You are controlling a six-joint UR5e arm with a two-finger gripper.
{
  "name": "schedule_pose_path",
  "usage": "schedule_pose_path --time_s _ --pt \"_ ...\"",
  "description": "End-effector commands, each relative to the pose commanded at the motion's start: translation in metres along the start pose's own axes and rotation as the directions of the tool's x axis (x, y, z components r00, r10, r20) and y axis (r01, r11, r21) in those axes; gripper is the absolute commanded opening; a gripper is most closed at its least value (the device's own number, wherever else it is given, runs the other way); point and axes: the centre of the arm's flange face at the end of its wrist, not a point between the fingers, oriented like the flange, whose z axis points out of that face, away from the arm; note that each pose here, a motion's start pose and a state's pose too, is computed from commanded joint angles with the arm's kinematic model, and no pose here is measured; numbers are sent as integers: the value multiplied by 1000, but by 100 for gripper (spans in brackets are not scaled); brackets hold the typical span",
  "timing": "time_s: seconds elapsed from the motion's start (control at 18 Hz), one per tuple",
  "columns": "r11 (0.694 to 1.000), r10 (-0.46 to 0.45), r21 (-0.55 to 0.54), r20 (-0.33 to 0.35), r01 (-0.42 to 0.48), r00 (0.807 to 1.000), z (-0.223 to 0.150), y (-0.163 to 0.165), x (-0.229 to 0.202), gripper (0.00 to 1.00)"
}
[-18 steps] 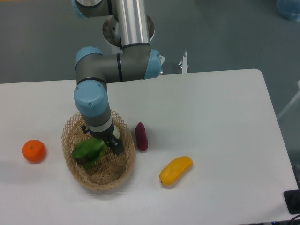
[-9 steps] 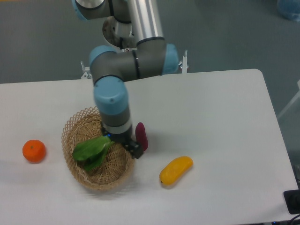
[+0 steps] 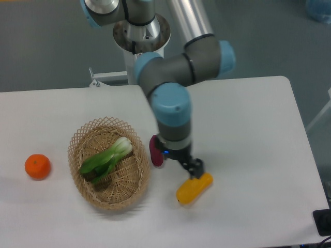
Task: Place the green vegetable in the basket
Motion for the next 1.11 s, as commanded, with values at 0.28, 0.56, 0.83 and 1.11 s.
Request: schedule_pose_path --time_s 0.28,0.56,0.83,1.11 --pt "1000 -16 2 15 16 1000 -4 37 -32 100" --pt "999 -52 -9 -5 52 999 1 77 -51 100" --pt "1000 -8 -12 -56 7 998 4 126 -63 100" --pt "1000 0 -13 -66 -1 998 16 146 -71 100"
